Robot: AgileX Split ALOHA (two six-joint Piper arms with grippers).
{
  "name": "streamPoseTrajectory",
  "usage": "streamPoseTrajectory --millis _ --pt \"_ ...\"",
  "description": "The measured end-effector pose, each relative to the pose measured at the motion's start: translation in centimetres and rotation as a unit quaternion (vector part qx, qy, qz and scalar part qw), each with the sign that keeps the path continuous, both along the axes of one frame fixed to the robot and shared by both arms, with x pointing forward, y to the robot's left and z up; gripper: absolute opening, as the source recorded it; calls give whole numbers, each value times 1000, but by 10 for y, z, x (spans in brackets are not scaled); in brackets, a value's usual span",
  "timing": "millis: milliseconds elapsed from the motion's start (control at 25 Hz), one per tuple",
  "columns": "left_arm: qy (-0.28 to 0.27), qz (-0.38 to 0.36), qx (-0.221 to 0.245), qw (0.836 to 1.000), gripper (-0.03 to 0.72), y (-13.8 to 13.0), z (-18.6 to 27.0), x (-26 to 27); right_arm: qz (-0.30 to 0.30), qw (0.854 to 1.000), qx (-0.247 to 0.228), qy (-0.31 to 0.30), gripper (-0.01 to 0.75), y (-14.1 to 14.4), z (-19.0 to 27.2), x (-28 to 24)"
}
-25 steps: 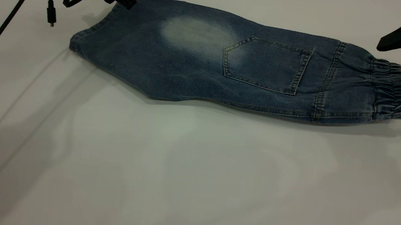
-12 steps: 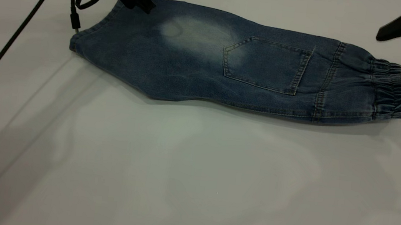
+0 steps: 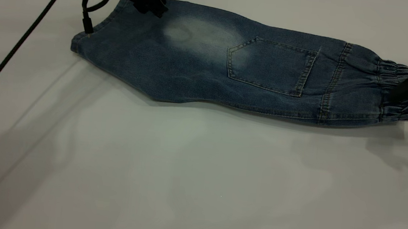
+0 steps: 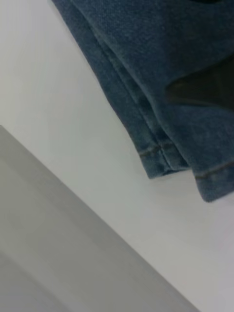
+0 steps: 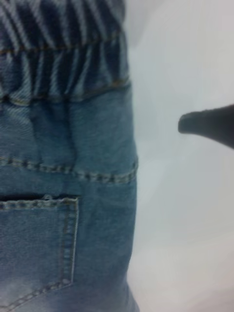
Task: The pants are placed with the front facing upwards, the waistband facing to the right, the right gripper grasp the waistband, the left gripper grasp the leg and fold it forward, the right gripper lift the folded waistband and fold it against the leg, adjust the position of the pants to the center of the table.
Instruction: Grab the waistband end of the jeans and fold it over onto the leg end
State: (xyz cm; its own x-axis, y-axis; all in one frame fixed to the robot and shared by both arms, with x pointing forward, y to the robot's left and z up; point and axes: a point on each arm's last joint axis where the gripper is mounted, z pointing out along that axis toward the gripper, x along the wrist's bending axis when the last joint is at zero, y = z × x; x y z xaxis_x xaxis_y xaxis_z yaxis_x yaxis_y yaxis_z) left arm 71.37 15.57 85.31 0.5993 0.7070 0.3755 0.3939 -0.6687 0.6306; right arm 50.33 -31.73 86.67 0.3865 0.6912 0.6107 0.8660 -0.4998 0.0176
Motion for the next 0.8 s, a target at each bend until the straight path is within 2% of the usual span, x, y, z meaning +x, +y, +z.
streamPoseTrajectory --millis 120,520,800 --pt "1 -6 -1 1000 389 -6 0 -2 0 1000 26 -4 512 3 -7 2" --pt "3 -2 -10 1000 389 -11 0 -3 11 1000 24 -5 526 3 -8 1" --pt "4 -3 -12 1000 389 -11 0 -4 21 999 34 -10 669 6 -6 1"
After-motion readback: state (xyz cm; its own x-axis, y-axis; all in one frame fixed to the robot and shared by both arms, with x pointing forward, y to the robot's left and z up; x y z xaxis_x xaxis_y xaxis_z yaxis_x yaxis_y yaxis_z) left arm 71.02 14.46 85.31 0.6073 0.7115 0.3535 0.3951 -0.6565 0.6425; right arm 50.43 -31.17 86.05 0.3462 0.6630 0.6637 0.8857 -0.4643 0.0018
